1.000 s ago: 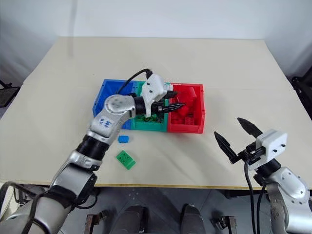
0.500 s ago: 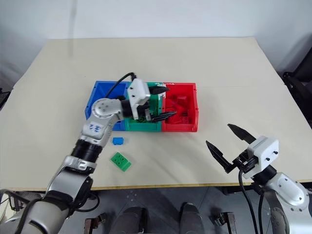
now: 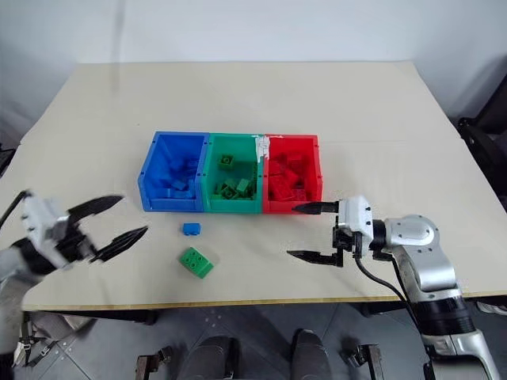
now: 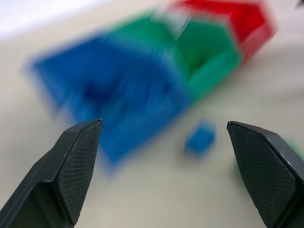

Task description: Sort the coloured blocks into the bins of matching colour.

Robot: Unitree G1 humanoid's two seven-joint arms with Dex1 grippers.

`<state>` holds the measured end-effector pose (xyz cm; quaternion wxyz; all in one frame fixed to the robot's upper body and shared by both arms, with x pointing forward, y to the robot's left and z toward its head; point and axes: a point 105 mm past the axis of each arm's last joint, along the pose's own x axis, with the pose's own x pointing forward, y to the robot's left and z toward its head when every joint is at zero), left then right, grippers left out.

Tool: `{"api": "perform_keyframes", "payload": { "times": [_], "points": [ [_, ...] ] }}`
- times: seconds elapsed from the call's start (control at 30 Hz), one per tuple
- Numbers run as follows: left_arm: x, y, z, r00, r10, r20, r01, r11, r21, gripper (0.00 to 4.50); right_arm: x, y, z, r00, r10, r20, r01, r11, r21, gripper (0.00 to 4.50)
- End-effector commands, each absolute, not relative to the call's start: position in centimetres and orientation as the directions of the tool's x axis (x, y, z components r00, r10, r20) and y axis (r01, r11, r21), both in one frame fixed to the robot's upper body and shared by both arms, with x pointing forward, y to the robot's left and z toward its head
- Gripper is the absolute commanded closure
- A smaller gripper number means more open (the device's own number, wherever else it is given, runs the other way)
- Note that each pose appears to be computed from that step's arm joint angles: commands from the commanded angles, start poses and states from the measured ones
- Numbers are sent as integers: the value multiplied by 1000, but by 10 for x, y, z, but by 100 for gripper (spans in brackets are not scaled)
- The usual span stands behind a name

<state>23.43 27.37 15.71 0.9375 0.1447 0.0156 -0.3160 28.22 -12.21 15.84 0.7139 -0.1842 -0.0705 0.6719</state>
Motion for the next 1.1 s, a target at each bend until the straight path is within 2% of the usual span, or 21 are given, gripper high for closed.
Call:
{"api": "perform_keyframes", "payload": {
  "times": [0.03,0.13,0.23,0.3,0.37,0.6,0.8,0.93,1.1],
  "points": [
    [219,273,165,777,-610,-155,621,702,349,3,283,-114,160,21,990,-141,-931,-31,-363,0],
    [215,251,164,690,-695,-199,711,602,364,3,285,-116,157,11,988,-157,-935,-46,-352,0],
    [213,224,154,519,-787,-334,836,387,389,3,288,-126,154,31,982,-185,-940,-35,-341,0],
    [217,215,139,395,-782,-482,890,196,411,3,282,-136,148,25,972,-232,-953,-47,-299,0],
    [221,209,131,307,-763,-569,912,66,404,3,277,-143,145,25,966,-257,-964,-45,-261,0],
    [266,176,123,161,-762,-627,914,-125,386,3,260,-156,144,152,959,-241,-962,87,-260,0],
    [275,167,115,66,-735,-675,924,-211,320,3,246,-163,143,243,943,-229,-950,184,-252,0],
    [278,171,112,51,-718,-694,927,-225,301,94,243,-161,144,286,935,-208,-939,231,-256,0],
    [281,162,118,48,-756,-653,926,-212,313,255,243,-161,144,319,928,-193,-929,266,-258,0]
  ]
}}
